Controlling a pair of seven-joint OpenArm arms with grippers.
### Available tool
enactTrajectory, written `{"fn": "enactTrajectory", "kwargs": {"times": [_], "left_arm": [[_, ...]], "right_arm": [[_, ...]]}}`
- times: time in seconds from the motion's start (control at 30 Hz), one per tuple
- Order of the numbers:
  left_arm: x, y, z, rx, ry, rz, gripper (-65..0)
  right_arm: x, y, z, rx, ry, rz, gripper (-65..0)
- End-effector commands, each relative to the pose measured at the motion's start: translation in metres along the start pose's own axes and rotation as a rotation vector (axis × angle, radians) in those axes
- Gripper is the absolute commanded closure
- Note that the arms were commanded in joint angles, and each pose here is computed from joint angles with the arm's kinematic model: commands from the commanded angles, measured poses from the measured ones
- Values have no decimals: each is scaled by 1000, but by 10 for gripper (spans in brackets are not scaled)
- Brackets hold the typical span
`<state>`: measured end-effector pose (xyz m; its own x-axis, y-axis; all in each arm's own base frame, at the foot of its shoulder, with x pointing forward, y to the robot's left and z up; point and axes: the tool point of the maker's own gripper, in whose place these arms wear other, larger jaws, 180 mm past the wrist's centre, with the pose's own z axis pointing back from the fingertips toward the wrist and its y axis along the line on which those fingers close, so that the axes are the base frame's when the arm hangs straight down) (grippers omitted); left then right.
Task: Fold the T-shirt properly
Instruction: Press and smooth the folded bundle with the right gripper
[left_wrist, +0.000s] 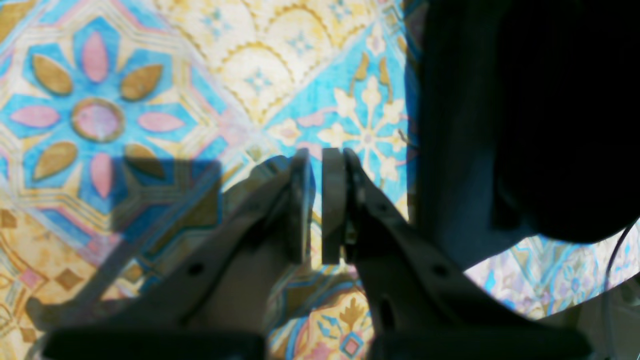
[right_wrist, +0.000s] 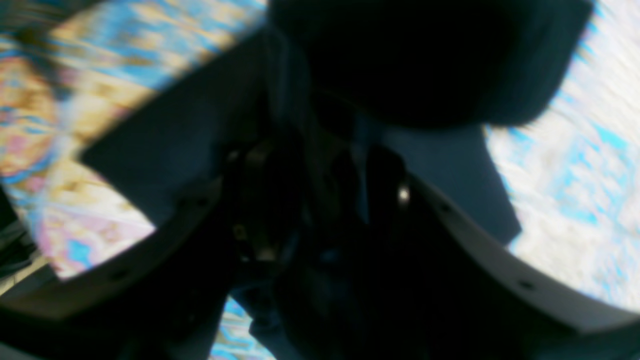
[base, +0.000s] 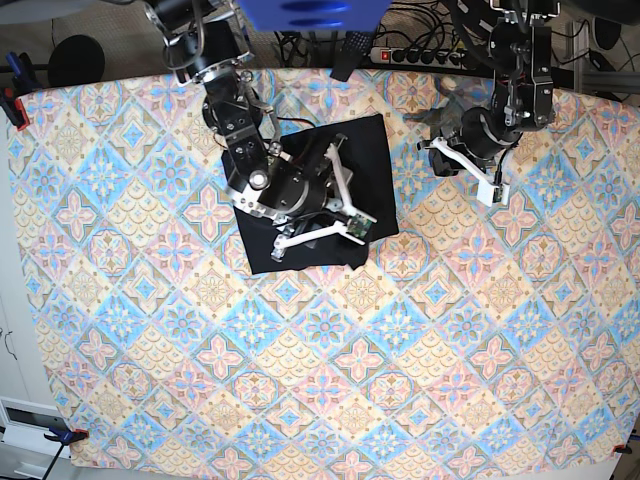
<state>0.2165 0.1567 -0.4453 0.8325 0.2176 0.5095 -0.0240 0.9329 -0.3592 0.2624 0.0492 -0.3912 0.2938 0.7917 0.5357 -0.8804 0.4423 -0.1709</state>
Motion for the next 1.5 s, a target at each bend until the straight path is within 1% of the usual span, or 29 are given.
{"fn": "enactTrajectory", "kwargs": {"times": [0.0,0.17,0.3,0.43,0.57,0.67,0.83,0.9,0.97,1.13,1.2,1.23,1.33,1.4,1.47], "left_arm": [[13,-2,4,-9,-40,-14,-32],[15,-2,4,-12,-43,-14,-32],[15,-2,4,-13,-44,-13,-32],[21,-9,9,-24,-65,-27,-32],[34,-22,19,-46,-107,-63,-32],[38,-25,22,-51,-119,-71,-32],[36,-24,21,-49,-114,-68,-32],[36,-24,21,-49,-114,-68,-32],[36,-24,21,-49,-114,-68,-32],[36,-25,21,-52,-115,-67,-32],[36,-25,21,-52,-115,-67,-32],[36,-25,21,-52,-115,-67,-32],[36,-25,21,-51,-115,-68,-32],[36,-25,21,-51,-115,-68,-32],[36,-25,21,-52,-115,-67,-32]], "right_arm": [[12,4,5,6,-50,-3,-263],[-2,1,20,-31,-47,-2,-263],[-15,-15,39,-99,-56,-59,-263],[-33,-15,44,-113,-38,-118,-263],[-37,-41,52,-175,-38,-147,-263],[-39,-61,58,-221,-43,-166,-259],[-51,-96,70,-304,-36,-224,-197],[-58,-106,67,-310,-20,-248,-177],[-64,-110,58,-295,-6,-266,-166],[-71,-102,34,-228,1,-286,-165],[-67,-92,29,-203,2,-267,-165],[-65,-81,25,-178,6,-248,-165],[-56,-41,17,-96,17,-114,-165],[-40,-16,19,-54,-7,-18,-165],[-20,1,22,-30,-50,45,-165]]}}
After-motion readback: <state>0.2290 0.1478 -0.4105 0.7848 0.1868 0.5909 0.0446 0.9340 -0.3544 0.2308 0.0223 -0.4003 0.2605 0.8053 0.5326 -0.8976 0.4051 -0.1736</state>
